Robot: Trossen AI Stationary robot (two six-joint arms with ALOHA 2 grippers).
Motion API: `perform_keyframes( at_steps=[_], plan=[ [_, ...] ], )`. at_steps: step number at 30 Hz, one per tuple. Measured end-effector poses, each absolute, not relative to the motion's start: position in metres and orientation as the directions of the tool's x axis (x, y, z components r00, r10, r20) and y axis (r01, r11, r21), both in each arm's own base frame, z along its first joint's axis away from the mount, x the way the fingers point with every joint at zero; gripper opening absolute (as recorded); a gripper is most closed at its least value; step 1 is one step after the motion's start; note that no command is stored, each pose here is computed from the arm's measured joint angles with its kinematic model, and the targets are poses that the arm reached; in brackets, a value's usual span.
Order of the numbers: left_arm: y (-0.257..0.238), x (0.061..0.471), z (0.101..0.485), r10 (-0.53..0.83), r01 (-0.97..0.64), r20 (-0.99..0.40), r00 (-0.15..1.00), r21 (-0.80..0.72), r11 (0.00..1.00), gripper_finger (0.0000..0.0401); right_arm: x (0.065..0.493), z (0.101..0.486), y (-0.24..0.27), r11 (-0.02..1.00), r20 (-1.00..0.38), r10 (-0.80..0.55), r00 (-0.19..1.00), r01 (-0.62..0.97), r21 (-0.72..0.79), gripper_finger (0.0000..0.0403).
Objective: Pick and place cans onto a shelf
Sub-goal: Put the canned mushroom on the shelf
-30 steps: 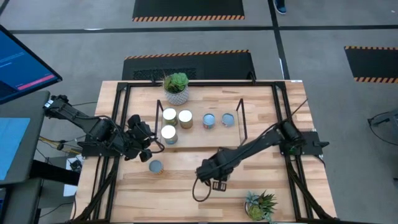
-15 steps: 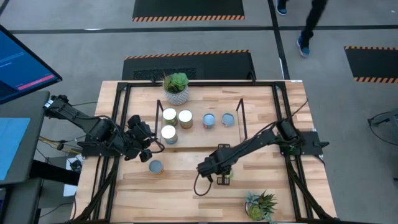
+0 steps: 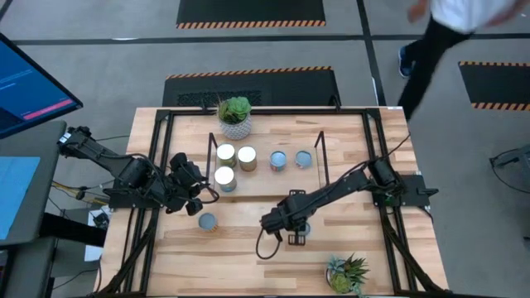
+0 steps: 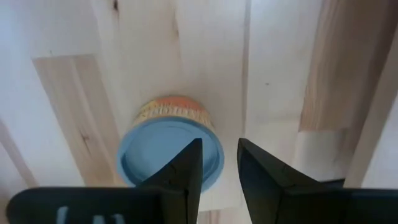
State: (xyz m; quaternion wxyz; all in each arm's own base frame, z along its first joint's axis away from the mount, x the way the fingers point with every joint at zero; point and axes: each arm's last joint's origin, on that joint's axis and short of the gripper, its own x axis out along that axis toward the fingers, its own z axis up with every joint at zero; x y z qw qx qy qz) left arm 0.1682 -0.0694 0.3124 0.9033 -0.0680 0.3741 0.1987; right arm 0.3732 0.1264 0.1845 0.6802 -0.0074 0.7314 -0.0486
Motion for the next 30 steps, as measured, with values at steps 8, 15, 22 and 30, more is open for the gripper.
perform_keyframes(
  at_steps=[8, 15, 22, 30],
  plan=[
    [-0.0693, 0.1682, 0.3125, 0.308, -0.41, -0.703, 0.641, 0.025, 0.912, 0.0073, 0.3697, 0.182, 0.1252, 0.994, -0.991, -0.086, -0.106, -0.072, -0.079, 0.0123],
    [-0.0694, 0.1682, 0.3124, 0.308, -0.411, -0.703, 0.641, 0.023, 0.911, 0.0073, 0.3732, 0.181, 0.1233, 0.992, -0.995, -0.057, -0.086, -0.114, -0.047, 0.0123],
    [-0.0694, 0.1682, 0.3124, 0.307, -0.411, -0.703, 0.641, 0.023, 0.911, 0.0073, 0.3774, 0.1807, 0.1202, 0.993, -0.997, -0.046, -0.056, -0.113, -0.039, 0.0123],
    [-0.0694, 0.1682, 0.3124, 0.307, -0.411, -0.703, 0.641, 0.023, 0.911, 0.0073, 0.3785, 0.1789, 0.1189, 0.989, -0.998, -0.039, -0.059, -0.148, -0.029, 0.0123]
  ],
)
